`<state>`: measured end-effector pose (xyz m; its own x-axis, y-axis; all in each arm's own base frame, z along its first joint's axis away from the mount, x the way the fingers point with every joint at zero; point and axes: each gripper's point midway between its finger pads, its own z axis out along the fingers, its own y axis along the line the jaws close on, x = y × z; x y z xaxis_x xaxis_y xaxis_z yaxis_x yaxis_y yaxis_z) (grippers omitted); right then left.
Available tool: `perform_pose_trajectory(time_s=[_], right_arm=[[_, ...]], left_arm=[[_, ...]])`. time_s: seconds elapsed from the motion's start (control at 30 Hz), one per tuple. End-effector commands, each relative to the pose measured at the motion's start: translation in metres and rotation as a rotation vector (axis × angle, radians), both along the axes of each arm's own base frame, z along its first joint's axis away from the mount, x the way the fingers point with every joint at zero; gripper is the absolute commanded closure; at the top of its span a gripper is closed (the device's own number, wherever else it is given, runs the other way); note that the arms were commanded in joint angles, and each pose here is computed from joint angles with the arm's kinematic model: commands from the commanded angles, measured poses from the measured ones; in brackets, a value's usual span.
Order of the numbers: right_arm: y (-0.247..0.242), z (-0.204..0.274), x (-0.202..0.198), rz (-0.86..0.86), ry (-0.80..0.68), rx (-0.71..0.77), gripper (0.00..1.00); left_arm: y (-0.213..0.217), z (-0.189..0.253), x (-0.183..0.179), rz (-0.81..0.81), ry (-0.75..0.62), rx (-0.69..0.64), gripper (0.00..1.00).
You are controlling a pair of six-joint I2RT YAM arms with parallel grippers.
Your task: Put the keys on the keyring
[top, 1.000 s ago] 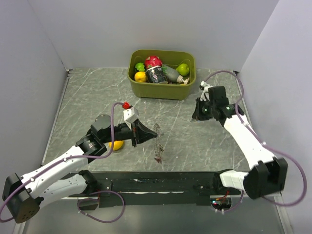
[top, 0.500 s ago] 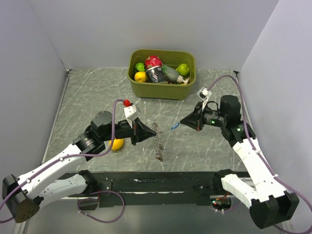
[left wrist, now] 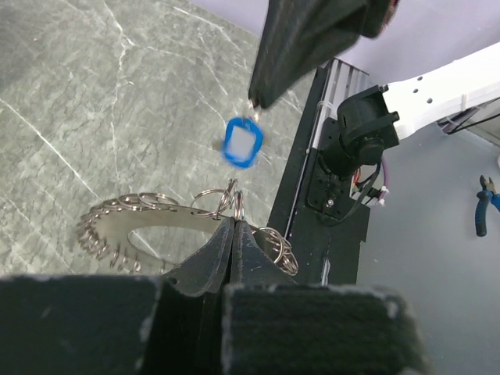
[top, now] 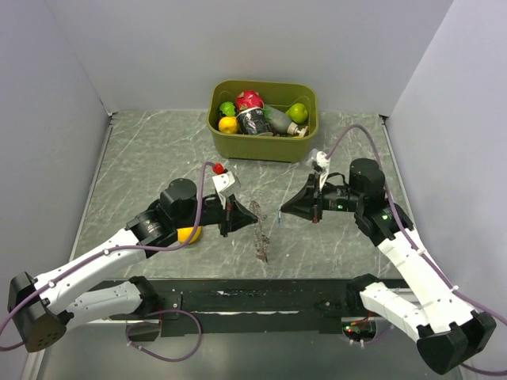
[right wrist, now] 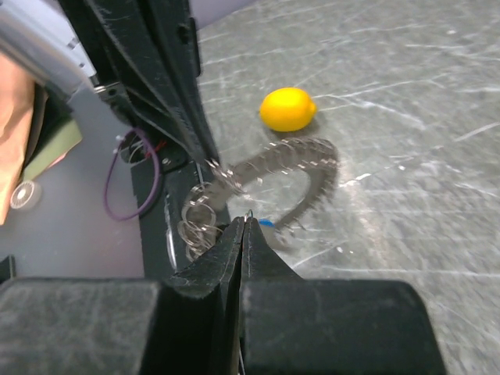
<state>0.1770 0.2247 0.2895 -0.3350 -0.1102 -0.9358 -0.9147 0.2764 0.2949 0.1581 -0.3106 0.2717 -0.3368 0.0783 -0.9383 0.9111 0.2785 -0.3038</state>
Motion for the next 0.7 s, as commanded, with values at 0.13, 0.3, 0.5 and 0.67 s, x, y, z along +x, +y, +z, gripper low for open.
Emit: perform_pose_trajectory(time_s=[0.13,0.3,0.5,0.67], right_arm=[[0.019,0.014,-0.012,0.079,-0.09,-0.05,1.0],[0.028,0.011,-0.013,0.091,-0.095,-0.089,1.0],[0.042,0.007,-0.016,0.117,-0.095,-0.138,1.0],[0.048,0.003,-0.015,0.113,-0.099,-0.163,1.0]], left_arm=[[-0.006,0.033,0.006,0.048,-0.086,-0.025,0.99],[-0.008,0.033,0.004,0.053,-0.089,-0.023,0.99],[-0.011,0.034,0.002,0.05,-0.095,-0.016,0.99],[-0.011,0.035,0.001,0.046,-0.103,-0.02,0.99]])
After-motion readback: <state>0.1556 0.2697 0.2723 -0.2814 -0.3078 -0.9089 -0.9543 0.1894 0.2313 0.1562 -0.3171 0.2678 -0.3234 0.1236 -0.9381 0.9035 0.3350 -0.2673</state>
